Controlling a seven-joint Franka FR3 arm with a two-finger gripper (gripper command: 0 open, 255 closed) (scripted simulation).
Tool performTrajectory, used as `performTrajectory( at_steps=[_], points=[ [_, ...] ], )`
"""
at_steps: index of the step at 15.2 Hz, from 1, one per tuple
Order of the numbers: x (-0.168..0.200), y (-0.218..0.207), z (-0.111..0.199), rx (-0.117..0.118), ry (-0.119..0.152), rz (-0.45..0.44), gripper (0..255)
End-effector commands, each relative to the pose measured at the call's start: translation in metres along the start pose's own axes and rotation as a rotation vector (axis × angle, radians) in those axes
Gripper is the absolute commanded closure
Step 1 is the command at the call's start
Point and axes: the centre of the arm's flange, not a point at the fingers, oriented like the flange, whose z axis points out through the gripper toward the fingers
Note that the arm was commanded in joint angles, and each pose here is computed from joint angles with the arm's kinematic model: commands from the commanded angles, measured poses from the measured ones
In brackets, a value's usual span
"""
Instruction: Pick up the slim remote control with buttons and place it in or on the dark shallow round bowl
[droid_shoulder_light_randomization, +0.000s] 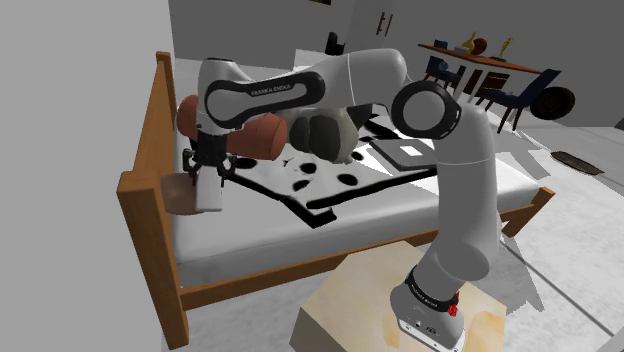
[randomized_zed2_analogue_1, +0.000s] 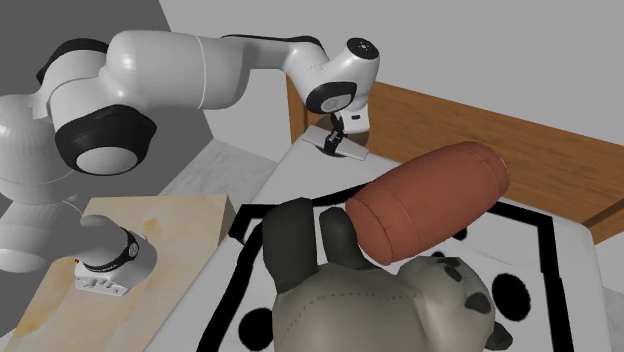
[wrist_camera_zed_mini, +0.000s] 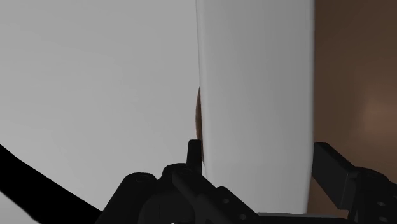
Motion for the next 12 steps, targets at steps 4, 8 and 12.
performTrajectory(
  at_steps=[4, 8, 12],
  points=[
    [-0.005, -0.002, -0.025, 0.000, 0.000, 0.000, 255],
    [-0.008, -0.004, -0.046, 0.000, 0.000, 0.000, 255],
    [-0.011, -0.007, -0.067, 0.000, 0.000, 0.000, 255]
  ],
)
